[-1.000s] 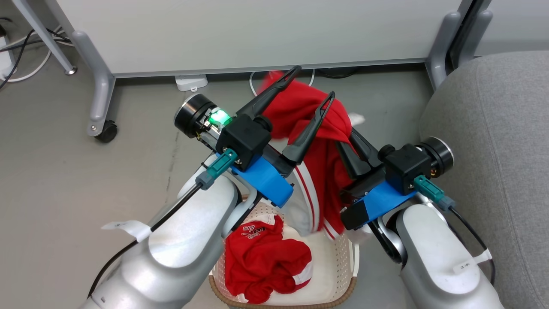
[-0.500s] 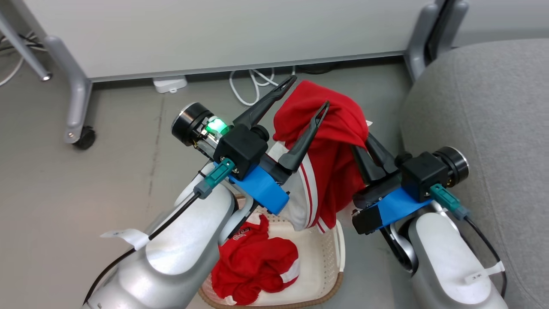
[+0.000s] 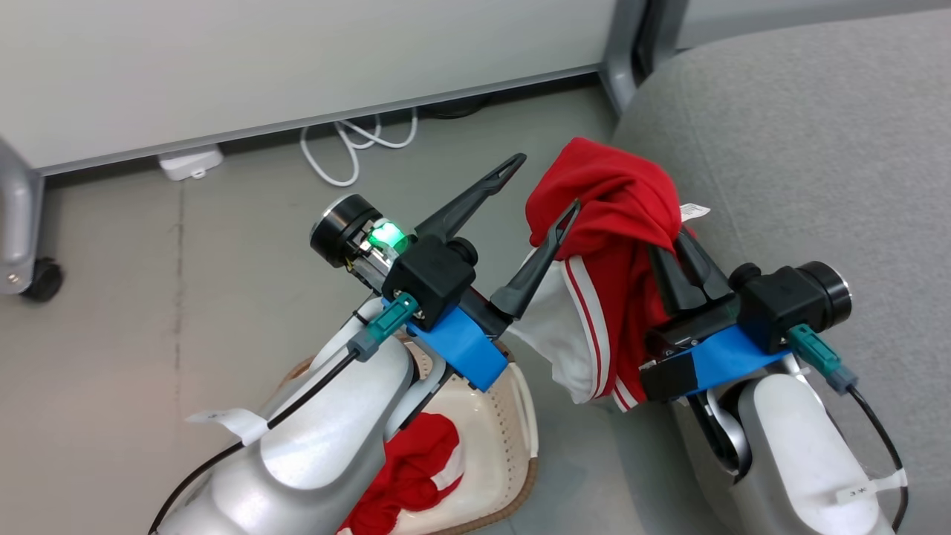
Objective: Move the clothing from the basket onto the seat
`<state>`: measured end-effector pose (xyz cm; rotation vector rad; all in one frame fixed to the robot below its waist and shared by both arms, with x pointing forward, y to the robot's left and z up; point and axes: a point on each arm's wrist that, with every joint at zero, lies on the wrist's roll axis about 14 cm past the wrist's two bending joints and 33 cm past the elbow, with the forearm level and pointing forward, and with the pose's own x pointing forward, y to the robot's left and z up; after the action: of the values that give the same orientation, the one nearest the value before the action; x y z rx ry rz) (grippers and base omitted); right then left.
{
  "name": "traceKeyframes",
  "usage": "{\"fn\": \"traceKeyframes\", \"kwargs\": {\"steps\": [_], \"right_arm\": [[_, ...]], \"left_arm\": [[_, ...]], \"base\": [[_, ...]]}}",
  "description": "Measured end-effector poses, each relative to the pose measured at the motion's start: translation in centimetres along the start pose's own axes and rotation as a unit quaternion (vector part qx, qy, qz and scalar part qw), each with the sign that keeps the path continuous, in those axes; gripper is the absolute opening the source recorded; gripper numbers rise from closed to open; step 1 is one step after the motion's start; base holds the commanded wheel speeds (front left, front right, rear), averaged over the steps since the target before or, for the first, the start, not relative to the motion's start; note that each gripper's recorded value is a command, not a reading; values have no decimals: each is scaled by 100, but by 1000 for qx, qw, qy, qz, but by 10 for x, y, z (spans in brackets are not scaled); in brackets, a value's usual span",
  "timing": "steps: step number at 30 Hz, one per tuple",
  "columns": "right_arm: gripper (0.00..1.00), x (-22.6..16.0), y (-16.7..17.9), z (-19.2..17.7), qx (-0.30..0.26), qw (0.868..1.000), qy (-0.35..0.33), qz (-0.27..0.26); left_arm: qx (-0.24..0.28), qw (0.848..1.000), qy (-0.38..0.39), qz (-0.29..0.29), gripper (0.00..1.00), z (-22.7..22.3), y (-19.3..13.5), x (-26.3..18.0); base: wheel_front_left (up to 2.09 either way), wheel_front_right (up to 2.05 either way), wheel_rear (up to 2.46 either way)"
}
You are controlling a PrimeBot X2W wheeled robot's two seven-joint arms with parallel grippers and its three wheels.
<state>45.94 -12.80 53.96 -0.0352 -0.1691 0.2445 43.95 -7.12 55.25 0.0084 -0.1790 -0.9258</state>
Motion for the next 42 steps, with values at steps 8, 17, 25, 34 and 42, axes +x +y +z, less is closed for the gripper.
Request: {"fn": "traceKeyframes", "kwargs": {"steps": [8, 17, 25, 34, 42], "right_arm": [[0, -20, -36, -1, -12, 999, 6, -53], [0, -44, -69, -5, -20, 994, 20, -105], [0, -64, -89, -7, -21, 989, 29, -141], [0, -64, -93, -8, -23, 989, 29, -146], [0, -31, -117, 24, -55, 986, -25, -158]], "left_arm": [[-20, 999, 0, -43, 100, -11, -25, 17], [-33, 996, 1, -86, 100, -20, -47, 35], [-42, 992, 1, -117, 100, -25, -67, 43], [-47, 991, -2, -122, 100, -27, -67, 46], [-49, 993, -4, -109, 100, -37, -50, 48]], "base": [[0, 0, 0], [0, 0, 0], [0, 0, 0], [0, 0, 0], [0, 0, 0]]}}
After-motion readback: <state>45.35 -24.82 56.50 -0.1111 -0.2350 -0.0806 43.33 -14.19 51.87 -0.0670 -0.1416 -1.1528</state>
